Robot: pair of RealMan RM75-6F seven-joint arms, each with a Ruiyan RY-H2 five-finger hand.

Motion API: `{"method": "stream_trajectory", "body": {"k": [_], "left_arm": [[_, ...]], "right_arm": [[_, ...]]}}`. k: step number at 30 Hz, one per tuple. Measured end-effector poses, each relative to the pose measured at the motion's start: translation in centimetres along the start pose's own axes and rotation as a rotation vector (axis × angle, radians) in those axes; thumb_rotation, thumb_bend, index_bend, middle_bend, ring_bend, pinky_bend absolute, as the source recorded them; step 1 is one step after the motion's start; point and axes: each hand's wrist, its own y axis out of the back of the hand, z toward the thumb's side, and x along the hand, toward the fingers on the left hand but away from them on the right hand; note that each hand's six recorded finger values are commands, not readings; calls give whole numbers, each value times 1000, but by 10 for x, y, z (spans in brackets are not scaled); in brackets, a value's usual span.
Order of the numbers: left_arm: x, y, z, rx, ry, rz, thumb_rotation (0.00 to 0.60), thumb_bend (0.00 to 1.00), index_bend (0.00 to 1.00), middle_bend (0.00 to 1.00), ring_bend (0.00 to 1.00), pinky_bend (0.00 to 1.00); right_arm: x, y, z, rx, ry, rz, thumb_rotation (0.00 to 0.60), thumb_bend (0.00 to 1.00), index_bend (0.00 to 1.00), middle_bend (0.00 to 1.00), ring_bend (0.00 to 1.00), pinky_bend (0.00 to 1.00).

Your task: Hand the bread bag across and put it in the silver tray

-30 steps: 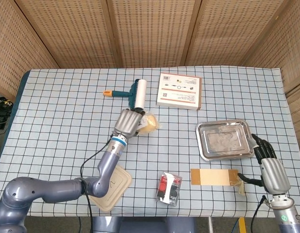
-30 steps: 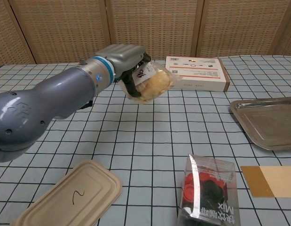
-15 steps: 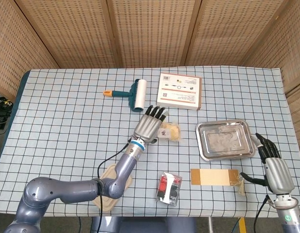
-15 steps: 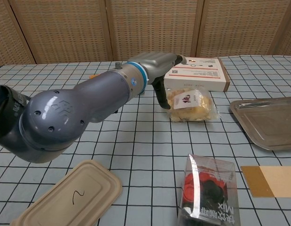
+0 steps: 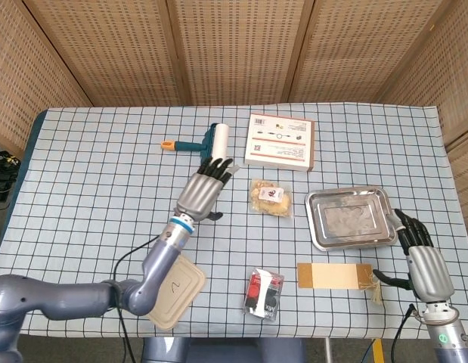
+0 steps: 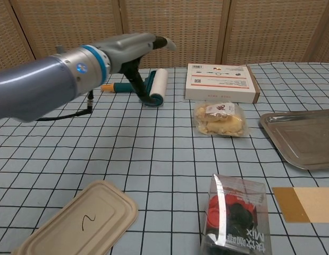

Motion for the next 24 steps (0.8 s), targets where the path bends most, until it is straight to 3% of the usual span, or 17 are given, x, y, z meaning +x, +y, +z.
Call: {"method": "stream_trajectory", "body": {"k": [6, 12, 18, 24], "left_arm": [[-72, 24, -73, 98, 96, 48, 600, 35, 0, 0, 0, 0], [-163, 24, -131, 169, 213, 47, 600, 35, 0, 0, 0, 0], [-219, 27, -158, 118, 290, 67, 600, 35, 0, 0, 0, 0], [-248, 38, -170, 61, 319, 127, 600, 35, 0, 0, 0, 0]], "right_arm": [[-2, -2, 0, 28, -7, -7, 600, 79, 0, 0, 0, 0], [-6, -4, -1, 55, -20, -23, 600, 79, 0, 0, 0, 0], [-17, -14, 4, 73, -18, -13, 600, 79, 0, 0, 0, 0], [-45, -27, 42, 90, 56, 23, 600, 79, 0, 0, 0, 0]]}}
